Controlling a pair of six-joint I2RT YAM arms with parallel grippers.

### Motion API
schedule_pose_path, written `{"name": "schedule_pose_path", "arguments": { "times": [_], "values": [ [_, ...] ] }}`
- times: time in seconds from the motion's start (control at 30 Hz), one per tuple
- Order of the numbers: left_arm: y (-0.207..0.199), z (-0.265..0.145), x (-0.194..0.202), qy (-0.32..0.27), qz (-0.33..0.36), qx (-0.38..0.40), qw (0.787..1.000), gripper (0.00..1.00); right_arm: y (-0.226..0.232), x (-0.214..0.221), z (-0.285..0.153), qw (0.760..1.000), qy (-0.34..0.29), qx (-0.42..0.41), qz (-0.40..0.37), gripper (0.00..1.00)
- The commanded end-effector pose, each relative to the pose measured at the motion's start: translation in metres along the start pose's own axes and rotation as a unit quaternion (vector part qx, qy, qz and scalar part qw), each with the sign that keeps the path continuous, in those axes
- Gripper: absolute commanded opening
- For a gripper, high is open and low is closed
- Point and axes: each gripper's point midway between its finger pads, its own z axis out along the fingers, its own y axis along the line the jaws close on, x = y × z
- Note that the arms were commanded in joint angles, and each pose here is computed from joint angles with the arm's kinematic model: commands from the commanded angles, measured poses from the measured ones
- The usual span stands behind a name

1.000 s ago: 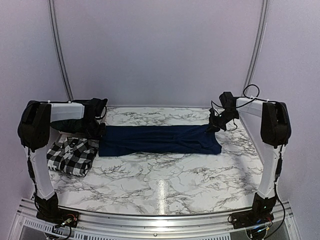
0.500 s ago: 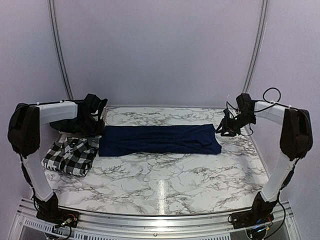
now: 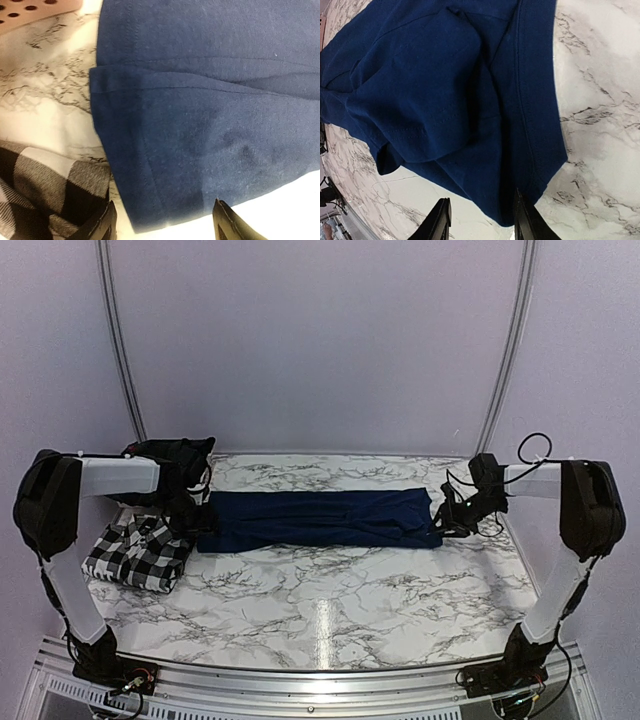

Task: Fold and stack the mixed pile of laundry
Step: Fold the 1/3-folded T-shirt at the center of the board, then move the rectangle-folded T-shirt to the center of the board.

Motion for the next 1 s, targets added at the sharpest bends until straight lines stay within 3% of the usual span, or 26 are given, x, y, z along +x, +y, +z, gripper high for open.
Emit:
{"name": "schedule_pose_path", "arguments": {
  "times": [0.0, 0.1, 0.17, 0.23, 0.27, 0.3, 0.6, 0.8, 0.97],
  "values": [
    [-0.003, 0.009, -0.001, 0.013, 0.013, -0.001, 1.000, 0.68, 0.008, -0.012, 0.011, 0.999, -0.009, -0.024, -0.032, 0.39],
    [-0.002, 0.016, 0.000, 0.019, 0.011, -0.006, 1.000, 0.68, 0.010, -0.006, 0.018, 0.999, 0.004, -0.024, -0.036, 0.38],
    [-0.002, 0.021, 0.002, 0.025, 0.013, -0.009, 1.000, 0.68, 0.009, -0.003, 0.022, 0.999, 0.010, -0.015, -0.042, 0.31],
    [0.000, 0.025, 0.004, 0.031, 0.016, -0.015, 0.999, 0.67, 0.005, -0.002, 0.022, 0.999, 0.016, -0.004, -0.035, 0.16],
    [0.003, 0.026, 0.006, 0.034, 0.017, -0.021, 0.999, 0.66, 0.002, -0.001, 0.021, 0.999, 0.019, 0.004, -0.032, 0.02],
    [0.005, 0.026, 0.008, 0.037, 0.018, -0.026, 0.999, 0.62, 0.000, 0.000, 0.018, 0.999, 0.021, 0.016, -0.028, 0.00],
    [0.007, 0.014, 0.031, 0.062, 0.063, -0.018, 0.996, 0.35, -0.025, 0.020, -0.034, 0.996, 0.012, 0.090, 0.020, 0.00],
    [-0.021, 0.009, 0.053, 0.092, 0.127, 0.019, 0.987, 0.19, -0.033, 0.058, -0.040, 0.992, 0.046, 0.110, 0.045, 0.00],
    [-0.025, 0.009, 0.076, 0.116, 0.124, 0.026, 0.985, 0.02, -0.041, 0.089, -0.034, 0.988, 0.072, 0.118, 0.072, 0.00]
  ]
}}
